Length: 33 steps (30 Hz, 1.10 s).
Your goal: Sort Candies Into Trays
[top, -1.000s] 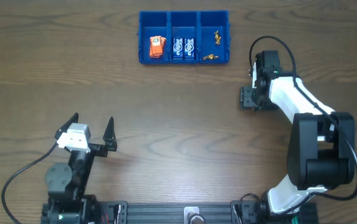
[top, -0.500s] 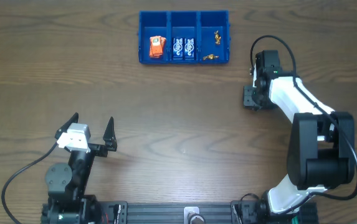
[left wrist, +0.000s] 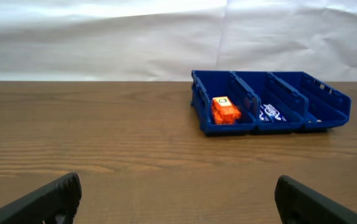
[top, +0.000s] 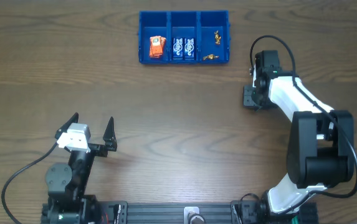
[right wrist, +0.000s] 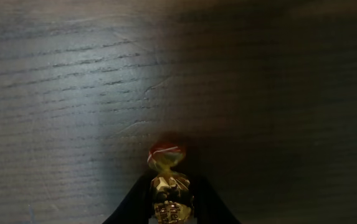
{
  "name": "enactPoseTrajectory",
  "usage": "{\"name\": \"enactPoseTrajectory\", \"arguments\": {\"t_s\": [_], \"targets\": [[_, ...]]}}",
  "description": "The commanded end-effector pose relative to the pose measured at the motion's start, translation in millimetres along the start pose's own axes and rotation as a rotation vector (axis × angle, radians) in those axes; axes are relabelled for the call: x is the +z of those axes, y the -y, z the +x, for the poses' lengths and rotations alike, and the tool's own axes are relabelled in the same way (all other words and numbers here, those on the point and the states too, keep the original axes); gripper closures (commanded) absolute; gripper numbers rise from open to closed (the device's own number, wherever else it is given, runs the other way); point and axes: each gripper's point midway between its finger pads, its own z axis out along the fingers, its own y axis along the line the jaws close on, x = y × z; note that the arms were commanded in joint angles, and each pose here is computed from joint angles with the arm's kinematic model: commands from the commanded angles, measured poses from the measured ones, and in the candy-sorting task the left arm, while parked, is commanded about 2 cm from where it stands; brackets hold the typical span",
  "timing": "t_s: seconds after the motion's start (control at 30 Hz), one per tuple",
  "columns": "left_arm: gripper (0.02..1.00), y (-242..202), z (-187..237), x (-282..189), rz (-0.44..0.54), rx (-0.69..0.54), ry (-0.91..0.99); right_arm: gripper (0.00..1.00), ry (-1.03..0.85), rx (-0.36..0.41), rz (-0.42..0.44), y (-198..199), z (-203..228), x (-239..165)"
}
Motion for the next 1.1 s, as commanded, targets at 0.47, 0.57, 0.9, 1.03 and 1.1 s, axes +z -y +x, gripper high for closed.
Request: {"name": "enactPoseTrajectory", "arguments": {"t_s": [0.47,0.57,0.9,1.03,1.1], "targets": [[0.023,2.6,16.0,1.1,0.018,0.008,-0.044,0.965,0.538,-0.122,-0.183,-120.8,-53.1,-220.6],[0.020,2.6,16.0,1.1,0.018,0.008,-0.044,0.965,0.637,-0.097,-0.166,-129.3,-97.7,-257.8],[0.020,2.6,16.0,1.1,0.018,0.008,-0.044,0.965,0.596,-0.067,-0.089,-161.9,-221.5,-203.6],[0.020,2.6,16.0,1.1,0.018,0.008,-0.044,0.965,0.496,-0.033,-0.110,-160.9,-224.1,-150.3],[0.020,2.6,16.0,1.1,0.018,0.008,-0.044,0.965,0.452,-0.029,-0.119,-160.0,-222.4,-129.8]]}}
